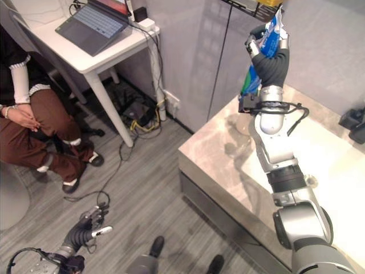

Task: Put brush and paste in cup on sink, flatten towel.

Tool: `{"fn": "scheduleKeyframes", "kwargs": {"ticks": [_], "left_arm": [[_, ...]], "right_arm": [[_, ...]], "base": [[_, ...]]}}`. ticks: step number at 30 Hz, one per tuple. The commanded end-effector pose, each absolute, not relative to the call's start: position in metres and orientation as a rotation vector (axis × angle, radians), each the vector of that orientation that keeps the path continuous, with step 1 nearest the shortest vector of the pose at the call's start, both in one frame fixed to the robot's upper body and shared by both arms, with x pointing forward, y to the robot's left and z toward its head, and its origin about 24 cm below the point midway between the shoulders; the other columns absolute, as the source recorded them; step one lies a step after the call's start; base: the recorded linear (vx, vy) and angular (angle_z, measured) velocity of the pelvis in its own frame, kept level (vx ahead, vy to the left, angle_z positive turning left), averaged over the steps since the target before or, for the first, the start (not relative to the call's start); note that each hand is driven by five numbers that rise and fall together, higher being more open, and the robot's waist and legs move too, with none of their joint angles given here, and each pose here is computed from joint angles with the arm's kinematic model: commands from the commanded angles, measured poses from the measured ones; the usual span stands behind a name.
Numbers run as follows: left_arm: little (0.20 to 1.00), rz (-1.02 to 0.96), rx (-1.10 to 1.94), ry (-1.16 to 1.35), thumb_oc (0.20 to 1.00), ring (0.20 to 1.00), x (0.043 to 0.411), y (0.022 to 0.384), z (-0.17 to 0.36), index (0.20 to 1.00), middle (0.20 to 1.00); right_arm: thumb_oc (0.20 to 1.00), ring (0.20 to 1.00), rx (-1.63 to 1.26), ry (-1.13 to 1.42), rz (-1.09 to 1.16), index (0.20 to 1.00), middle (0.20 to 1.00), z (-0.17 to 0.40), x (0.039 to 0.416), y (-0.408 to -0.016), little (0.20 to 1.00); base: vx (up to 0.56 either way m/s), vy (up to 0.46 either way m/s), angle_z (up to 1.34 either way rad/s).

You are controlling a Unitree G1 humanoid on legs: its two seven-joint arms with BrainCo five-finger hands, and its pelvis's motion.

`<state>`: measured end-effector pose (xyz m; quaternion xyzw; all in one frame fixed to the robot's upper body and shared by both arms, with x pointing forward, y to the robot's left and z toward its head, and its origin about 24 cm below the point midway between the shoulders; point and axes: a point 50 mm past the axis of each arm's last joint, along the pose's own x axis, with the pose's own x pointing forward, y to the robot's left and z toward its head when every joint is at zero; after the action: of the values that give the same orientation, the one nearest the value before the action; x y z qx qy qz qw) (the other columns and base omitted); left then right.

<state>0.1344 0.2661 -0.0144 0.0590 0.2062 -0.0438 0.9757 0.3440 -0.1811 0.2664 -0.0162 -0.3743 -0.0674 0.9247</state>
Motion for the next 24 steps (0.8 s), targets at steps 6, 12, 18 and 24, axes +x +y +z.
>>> {"fn": "scheduleKeyframes", "kwargs": {"ticks": [6, 12, 18, 24], "left_arm": [[1.0, -0.111, 0.171, 0.335, 1.0, 1.0, 0.147, 0.268, 0.004, 1.0, 1.0], [1.0, -0.1, 0.186, 0.358, 1.0, 1.0, 0.146, 0.271, -0.001, 1.0, 1.0], [1.0, -0.062, 0.212, 0.459, 1.0, 1.0, 0.139, 0.279, -0.025, 1.0, 1.0], [1.0, -0.058, 0.217, 0.476, 1.0, 1.0, 0.138, 0.28, -0.03, 1.0, 1.0]], "right_arm": [[0.2, 0.2, 0.056, -1.115, -0.067, 0.2, 0.2, 0.337, 0.307, -0.172, 0.2], [0.2, 0.2, 0.046, -1.162, -0.063, 0.2, 0.2, 0.346, 0.3, -0.17, 0.2], [0.2, 0.2, 0.008, -1.145, -0.108, 0.2, 0.2, 0.344, 0.303, -0.177, 0.2], [0.2, 0.2, -0.042, -1.109, -0.159, 0.2, 0.2, 0.346, 0.311, -0.188, 0.2]], "base": [[0.0, 0.0, 0.0], [0.0, -0.011, -0.05], [0.01, -0.014, -0.06], [0.01, -0.005, -0.02]]}}
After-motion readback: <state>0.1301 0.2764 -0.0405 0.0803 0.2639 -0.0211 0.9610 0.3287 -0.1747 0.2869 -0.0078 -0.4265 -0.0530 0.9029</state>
